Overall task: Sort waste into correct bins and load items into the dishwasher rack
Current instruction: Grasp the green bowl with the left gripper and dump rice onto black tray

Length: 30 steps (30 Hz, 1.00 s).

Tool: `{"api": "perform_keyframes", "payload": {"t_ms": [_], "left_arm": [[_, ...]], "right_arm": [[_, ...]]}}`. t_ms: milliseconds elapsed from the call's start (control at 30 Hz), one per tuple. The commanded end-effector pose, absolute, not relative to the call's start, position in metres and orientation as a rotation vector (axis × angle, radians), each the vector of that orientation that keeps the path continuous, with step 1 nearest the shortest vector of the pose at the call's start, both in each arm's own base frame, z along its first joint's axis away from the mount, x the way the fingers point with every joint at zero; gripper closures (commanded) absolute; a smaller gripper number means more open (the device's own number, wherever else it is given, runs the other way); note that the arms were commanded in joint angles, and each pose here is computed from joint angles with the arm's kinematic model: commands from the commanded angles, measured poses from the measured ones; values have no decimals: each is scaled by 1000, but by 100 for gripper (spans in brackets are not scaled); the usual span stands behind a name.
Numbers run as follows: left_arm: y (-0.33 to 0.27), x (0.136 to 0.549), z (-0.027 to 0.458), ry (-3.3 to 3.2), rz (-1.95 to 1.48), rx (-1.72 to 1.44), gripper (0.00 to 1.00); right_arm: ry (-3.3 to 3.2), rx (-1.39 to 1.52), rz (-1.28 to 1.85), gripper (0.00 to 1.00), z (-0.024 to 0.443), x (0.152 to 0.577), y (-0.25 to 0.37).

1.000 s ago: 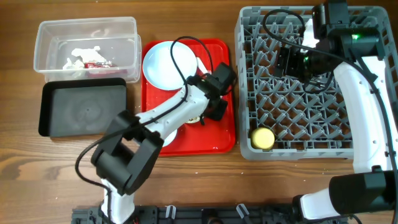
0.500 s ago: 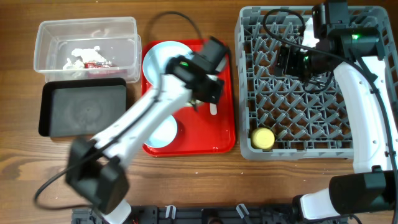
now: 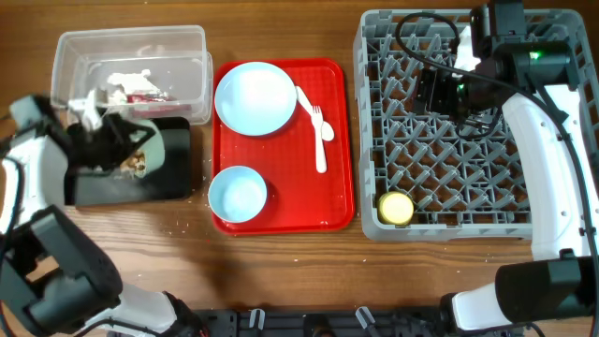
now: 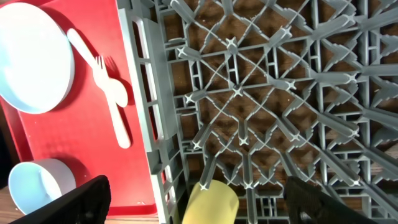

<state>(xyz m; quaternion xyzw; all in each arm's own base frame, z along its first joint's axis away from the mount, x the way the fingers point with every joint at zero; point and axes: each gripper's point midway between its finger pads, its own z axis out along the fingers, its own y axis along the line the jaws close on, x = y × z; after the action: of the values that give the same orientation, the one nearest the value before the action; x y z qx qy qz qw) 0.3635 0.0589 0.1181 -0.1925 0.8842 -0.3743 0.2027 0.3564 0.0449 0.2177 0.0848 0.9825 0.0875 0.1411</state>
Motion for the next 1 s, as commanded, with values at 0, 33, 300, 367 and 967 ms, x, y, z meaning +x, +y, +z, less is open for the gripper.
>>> {"api": "perform_keyframes", "payload": {"t_ms": [0, 33, 300, 367, 967], "left_arm": [[62, 358, 132, 2187, -1309, -470, 96], [65, 358, 132, 2152, -1328, -464, 96], [76, 354, 170, 1840, -1566, -377, 96], [82, 350, 178, 1787, -1609, -395, 96], [106, 330, 177, 1696, -1870, -967, 96]], "right_arm": [[2819, 210, 243, 10, 223, 358, 45], [2819, 210, 244, 10, 223, 358, 45], [2816, 208, 243, 10, 223, 359, 45], [2816, 208, 243, 10, 223, 359, 45], [2824, 182, 239, 10, 222, 357, 45]]}}
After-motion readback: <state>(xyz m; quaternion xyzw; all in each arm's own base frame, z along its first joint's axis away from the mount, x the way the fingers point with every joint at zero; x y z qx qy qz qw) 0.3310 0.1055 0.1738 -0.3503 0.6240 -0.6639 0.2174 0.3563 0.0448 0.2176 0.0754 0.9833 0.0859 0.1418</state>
